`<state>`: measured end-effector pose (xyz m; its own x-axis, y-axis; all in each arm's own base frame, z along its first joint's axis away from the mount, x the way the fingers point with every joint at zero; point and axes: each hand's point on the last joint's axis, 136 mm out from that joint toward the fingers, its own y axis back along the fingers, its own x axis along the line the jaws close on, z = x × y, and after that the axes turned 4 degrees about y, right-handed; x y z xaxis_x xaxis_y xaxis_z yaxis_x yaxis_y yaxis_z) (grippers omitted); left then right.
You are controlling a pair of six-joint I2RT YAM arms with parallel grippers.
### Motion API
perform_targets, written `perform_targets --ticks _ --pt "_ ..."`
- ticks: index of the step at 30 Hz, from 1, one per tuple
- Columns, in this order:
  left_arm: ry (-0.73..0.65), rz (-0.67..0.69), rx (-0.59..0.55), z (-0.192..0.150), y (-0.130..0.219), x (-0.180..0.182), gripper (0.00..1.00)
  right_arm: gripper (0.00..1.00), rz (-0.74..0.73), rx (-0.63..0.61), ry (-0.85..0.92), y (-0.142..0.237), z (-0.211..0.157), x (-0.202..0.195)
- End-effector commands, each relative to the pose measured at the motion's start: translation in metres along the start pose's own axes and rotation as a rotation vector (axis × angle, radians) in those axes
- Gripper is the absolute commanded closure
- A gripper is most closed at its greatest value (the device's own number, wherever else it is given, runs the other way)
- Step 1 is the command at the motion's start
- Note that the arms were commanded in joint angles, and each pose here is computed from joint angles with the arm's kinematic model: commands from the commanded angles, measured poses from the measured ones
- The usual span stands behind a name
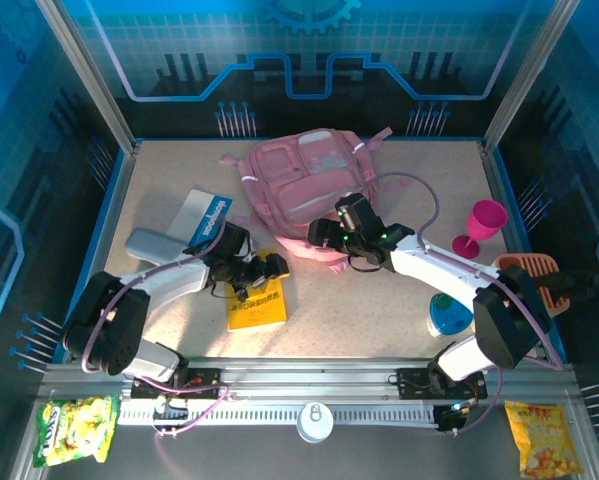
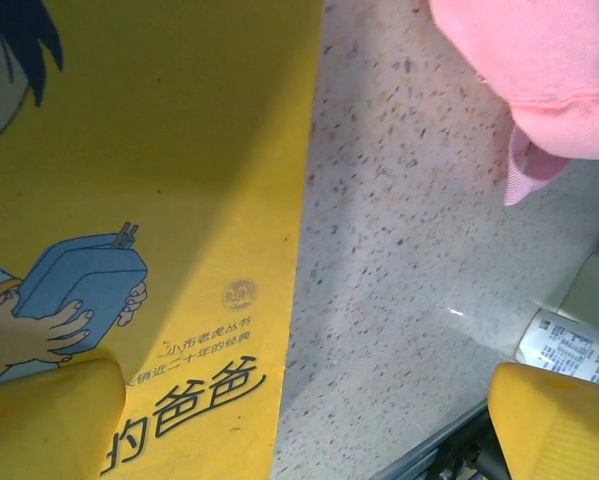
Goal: Pack the student bag
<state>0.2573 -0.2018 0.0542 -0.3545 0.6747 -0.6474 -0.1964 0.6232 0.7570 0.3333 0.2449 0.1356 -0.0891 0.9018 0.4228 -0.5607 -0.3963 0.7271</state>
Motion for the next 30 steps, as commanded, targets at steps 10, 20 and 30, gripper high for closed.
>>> perform_targets --ticks 10,20,30 --pt "0.079 0.112 -0.210 0.033 0.073 0.048 0.04 0.19 0.060 0.174 0.187 -0.026 -0.052 0.056" --pt "0.157 0.121 -0.221 0.030 0.073 0.084 0.05 0.28 0.065 0.330 0.263 -0.063 -0.098 0.083" --pt "0.155 0.065 -0.155 0.023 0.057 0.084 0.09 0.51 0.037 0.436 0.266 -0.085 -0.126 0.078"
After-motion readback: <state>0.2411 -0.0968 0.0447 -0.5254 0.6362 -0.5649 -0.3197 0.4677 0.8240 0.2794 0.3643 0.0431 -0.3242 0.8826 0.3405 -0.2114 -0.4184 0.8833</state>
